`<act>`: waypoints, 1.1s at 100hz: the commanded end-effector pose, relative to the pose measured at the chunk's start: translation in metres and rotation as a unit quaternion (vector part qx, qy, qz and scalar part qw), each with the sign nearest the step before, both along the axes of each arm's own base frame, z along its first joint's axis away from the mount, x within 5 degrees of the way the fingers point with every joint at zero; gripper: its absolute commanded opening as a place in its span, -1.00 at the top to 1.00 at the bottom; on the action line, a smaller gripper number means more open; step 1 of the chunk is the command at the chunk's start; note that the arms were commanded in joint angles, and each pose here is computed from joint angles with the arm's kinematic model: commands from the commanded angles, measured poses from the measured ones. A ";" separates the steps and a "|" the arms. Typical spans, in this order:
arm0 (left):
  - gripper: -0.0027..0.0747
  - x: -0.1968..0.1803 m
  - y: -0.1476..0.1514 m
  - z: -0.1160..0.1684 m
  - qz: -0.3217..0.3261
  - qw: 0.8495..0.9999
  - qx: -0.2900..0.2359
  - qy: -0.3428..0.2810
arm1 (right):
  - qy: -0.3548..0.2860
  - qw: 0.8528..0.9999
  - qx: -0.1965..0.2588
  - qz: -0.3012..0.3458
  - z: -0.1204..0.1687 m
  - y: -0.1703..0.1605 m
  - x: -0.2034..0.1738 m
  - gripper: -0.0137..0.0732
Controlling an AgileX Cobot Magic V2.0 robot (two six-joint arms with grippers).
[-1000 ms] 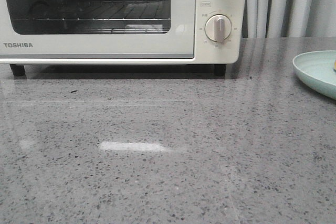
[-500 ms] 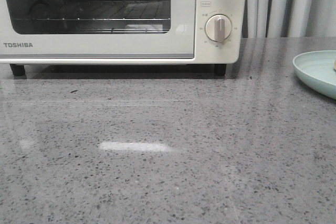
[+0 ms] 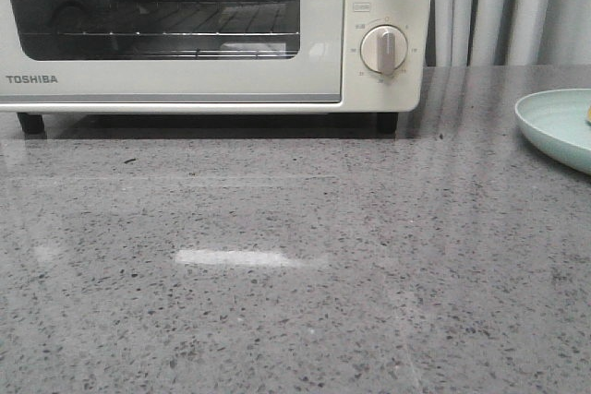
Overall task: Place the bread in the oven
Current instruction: 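Move the left gripper down to the toaster oven door handle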
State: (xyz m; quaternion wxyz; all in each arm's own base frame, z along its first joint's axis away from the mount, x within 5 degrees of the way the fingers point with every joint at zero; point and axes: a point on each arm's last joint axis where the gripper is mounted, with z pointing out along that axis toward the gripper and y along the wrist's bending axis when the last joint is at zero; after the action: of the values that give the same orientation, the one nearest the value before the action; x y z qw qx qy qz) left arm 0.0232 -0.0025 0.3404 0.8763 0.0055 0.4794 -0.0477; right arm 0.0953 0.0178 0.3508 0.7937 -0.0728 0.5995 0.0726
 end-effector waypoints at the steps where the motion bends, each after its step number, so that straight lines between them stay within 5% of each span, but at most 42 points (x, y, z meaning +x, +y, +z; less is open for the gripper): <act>1: 0.99 -0.002 0.000 0.026 -0.002 0.999 -0.004 -0.032 | -0.051 0.995 -0.028 0.077 0.021 0.014 0.003 0.86; 13: 0.99 0.003 0.000 0.043 0.000 1.000 -0.004 -0.018 | -0.052 0.988 -0.096 0.112 0.021 0.022 0.010 0.86; 22: 0.99 0.011 0.000 0.052 0.001 1.000 -0.004 0.006 | -0.026 0.991 -0.094 0.087 0.020 0.018 0.018 0.85; 35: 0.99 0.023 0.000 0.066 0.003 1.000 -0.003 0.027 | 0.046 0.998 0.029 -0.010 0.025 -0.004 0.026 0.83; 45: 0.99 0.031 -0.001 0.072 0.002 0.999 -0.003 0.033 | 0.061 0.993 0.073 -0.072 0.034 -0.017 0.028 0.83; 56: 0.99 0.040 -0.001 0.075 0.002 0.999 -0.002 0.044 | 0.072 0.963 0.243 -0.095 0.048 -0.028 0.029 0.83; 63: 0.99 0.045 -0.001 0.075 -0.001 0.999 -0.007 0.051 | 0.070 0.951 0.289 -0.086 0.052 -0.029 0.031 0.83; 88: 0.99 0.067 -0.013 0.066 -0.050 0.993 0.018 0.102 | 0.074 0.957 0.277 -0.033 0.064 -0.020 0.051 0.83; 110: 0.99 0.099 -0.050 0.048 -0.158 0.968 0.069 0.183 | 0.079 0.967 0.241 -0.020 0.065 -0.017 0.061 0.83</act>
State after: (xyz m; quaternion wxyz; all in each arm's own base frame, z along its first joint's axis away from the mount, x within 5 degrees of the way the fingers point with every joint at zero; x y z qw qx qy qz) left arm 0.1132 -0.0358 0.3789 0.7504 0.1018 0.6432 -0.1132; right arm 0.1558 -0.0042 0.4031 0.7243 0.1802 0.6344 0.2012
